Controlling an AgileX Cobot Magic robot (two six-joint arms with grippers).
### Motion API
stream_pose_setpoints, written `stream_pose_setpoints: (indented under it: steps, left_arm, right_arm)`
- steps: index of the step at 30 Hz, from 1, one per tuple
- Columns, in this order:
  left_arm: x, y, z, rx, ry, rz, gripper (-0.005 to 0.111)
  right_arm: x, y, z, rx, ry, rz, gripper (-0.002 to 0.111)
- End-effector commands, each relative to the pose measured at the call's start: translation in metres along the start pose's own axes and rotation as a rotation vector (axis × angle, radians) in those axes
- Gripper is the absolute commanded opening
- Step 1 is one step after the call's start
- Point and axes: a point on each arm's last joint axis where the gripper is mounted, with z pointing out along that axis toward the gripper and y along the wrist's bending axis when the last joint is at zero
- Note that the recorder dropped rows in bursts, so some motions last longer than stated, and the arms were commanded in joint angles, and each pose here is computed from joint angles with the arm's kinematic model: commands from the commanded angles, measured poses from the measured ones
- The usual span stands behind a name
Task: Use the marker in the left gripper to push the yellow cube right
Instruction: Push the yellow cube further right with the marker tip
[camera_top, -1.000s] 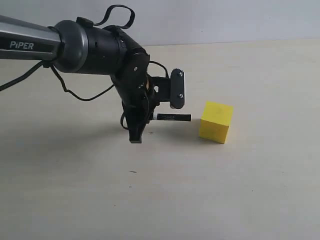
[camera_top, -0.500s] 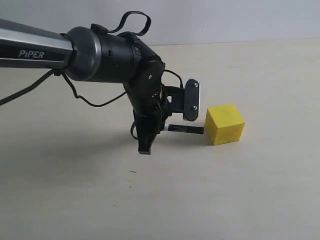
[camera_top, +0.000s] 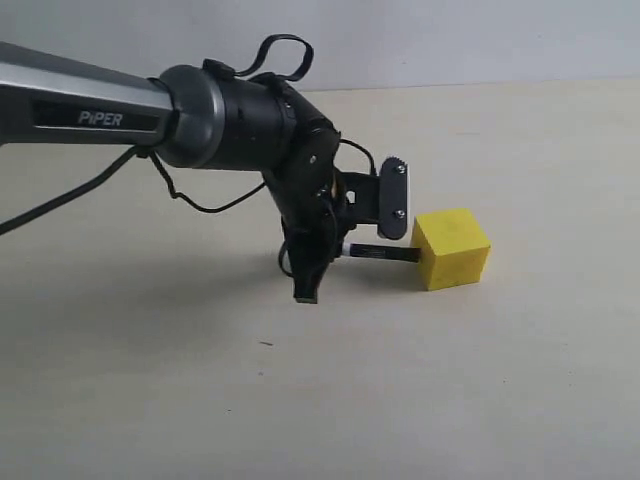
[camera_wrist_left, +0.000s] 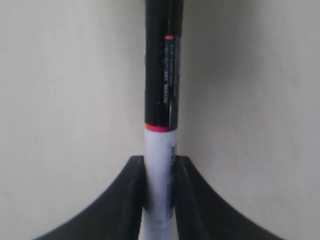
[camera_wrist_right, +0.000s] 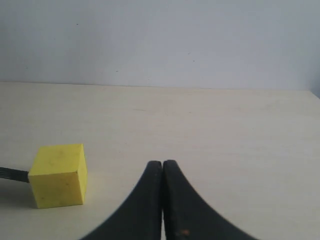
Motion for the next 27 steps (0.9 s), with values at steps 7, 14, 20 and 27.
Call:
stream_pose_setpoints:
  steps: [7,14,20,27]
  left_arm:
    - [0.008,0.002,-0.004,0.084,0.087,-0.024,0.000]
    - [-0.009,-0.003,-0.004,0.046,0.029,0.004,0.000]
    - [-0.037,-0.009,-0.013,0.009,-0.030,0.050,0.000]
    - [-0.017,-0.008,-0.013,0.094,0.083,-0.029,0.000]
  right_arm:
    - [0.001,0.000,0.000,0.005,-0.010,-0.002,0.000]
    - [0.001,0.000,0.000,0.005,-0.010,-0.002,0.000]
    - [0.001,0.000,0.000,0.005,-0.010,-0.002,0.000]
    - [0.001,0.000,0.000,0.005,-0.010,-0.002,0.000]
